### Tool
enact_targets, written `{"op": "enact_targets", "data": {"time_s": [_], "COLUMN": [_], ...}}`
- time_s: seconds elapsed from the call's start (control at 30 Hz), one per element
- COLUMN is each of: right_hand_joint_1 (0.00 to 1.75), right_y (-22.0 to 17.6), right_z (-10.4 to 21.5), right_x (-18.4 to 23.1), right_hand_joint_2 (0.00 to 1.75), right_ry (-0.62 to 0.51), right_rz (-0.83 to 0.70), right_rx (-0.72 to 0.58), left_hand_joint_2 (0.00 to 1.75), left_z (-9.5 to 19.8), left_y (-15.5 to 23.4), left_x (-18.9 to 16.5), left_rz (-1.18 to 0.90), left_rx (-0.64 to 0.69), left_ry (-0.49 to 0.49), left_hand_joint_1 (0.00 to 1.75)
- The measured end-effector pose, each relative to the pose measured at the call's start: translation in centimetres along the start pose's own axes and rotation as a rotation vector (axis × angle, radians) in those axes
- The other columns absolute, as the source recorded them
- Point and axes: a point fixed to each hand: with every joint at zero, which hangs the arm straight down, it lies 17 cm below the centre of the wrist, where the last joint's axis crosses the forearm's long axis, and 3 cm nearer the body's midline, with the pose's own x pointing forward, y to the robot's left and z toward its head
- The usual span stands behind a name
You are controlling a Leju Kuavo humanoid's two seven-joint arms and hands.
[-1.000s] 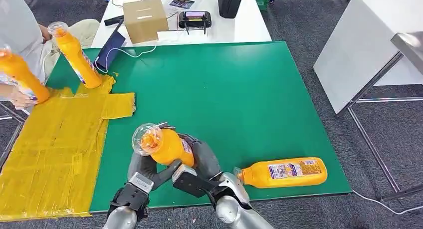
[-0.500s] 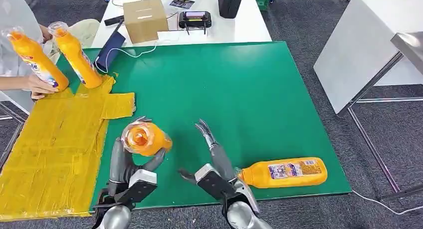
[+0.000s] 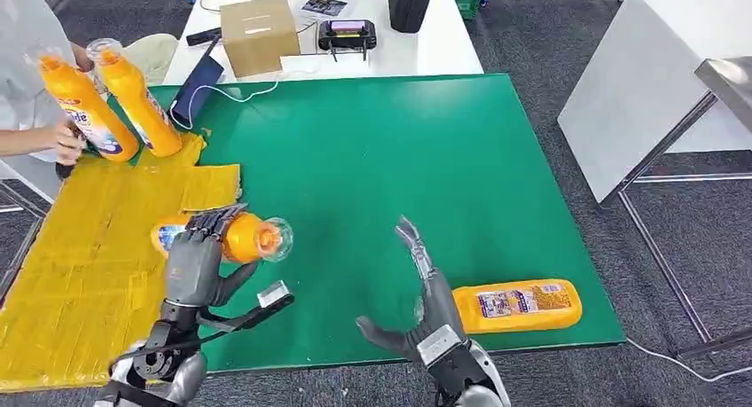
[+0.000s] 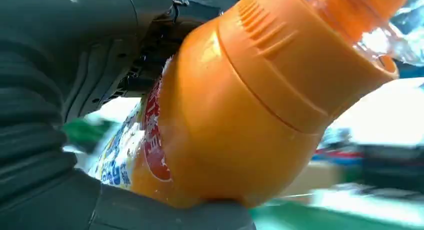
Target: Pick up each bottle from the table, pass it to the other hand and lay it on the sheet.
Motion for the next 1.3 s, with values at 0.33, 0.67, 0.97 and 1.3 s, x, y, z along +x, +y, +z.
{"op": "enact_targets", "data": {"time_s": [0.33,0.67,0.97,1.3], "right_hand_joint_1": [0.0,0.0,0.0,0.0], "right_y": [1.3,1.3,0.7,-1.3], "right_z": [-0.5,-0.2,0.0,0.5], "right_x": [-0.8,-2.2,-3.2,-5.1], "right_hand_joint_2": [1.75,1.75,1.75,1.75], "right_ry": [-0.005,-0.008,0.008,0.036], "right_rz": [0.136,0.234,0.308,0.513], "right_rx": [0.111,0.162,0.163,0.182], "left_hand_joint_2": [1.75,1.75,1.75,1.75], "left_z": [-1.4,-1.6,-0.8,-0.1], "left_y": [-10.5,-16.3,-17.6,-17.9], "left_x": [-3.8,-9.1,-11.2,-13.1], "left_rz": [-0.48,-0.732,-0.65,-0.508], "left_rx": [-0.265,-0.47,-0.55,-0.596], "left_ry": [-0.078,-0.215,-0.171,-0.035], "left_hand_joint_1": [1.75,1.75,0.0,0.0]}}
